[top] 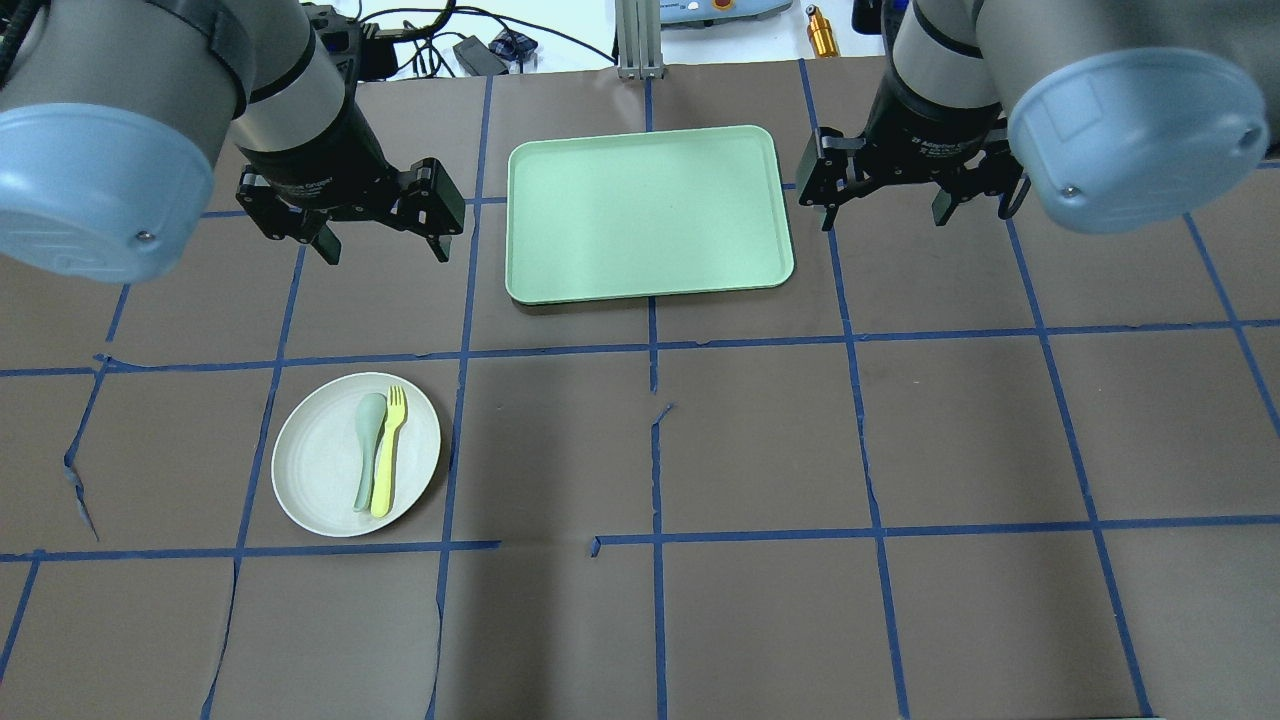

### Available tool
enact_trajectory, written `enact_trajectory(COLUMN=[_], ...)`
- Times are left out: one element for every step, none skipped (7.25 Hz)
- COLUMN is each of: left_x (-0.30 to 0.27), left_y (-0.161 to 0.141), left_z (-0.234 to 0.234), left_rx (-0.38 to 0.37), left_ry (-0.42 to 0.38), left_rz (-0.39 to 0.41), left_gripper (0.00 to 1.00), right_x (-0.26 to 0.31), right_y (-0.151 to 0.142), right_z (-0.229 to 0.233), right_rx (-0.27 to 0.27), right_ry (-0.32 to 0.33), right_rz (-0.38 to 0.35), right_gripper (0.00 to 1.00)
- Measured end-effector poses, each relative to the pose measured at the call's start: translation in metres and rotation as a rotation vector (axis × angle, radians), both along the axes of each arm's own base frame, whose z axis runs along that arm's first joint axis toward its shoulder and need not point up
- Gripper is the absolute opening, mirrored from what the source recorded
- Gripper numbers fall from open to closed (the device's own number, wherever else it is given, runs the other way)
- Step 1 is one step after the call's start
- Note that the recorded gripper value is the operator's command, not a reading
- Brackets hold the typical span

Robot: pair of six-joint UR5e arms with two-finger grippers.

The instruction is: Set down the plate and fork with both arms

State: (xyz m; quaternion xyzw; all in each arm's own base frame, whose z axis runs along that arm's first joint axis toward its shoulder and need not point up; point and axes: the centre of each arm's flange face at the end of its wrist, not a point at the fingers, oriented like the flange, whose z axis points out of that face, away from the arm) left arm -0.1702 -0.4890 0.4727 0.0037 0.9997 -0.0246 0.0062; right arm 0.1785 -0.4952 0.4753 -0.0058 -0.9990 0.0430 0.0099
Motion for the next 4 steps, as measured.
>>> enact_trajectory(left_x=[-0.0001, -0.0003, 0.0001, 0.0013], left_y=[-0.0002, -0.0005, -0.0009, -0.0020], left_z=[-0.0003, -0.0004, 0.0000, -0.0008], left_rx=[0.001, 0.001, -0.001, 0.000], left_ry=[0.000, 0.000, -0.002, -0.015], left_rz=[0.000, 0.000, 0.000, 0.000], left_gripper=[1.00, 1.00, 1.00, 1.00], right_x=[0.0001, 0.0001, 0.0001, 0.0001], right_y=[0.0000, -0.0003, -0.0003, -0.0001], right_z=[0.0003, 0.0013, 0.0015, 0.0006], right_rx=[-0.001, -0.003, -0.003, -0.001], right_ry=[0.000, -0.001, 0.000, 0.000], right_rz=[0.000, 0.000, 0.000, 0.000], right_gripper=[1.00, 1.00, 1.00, 1.00])
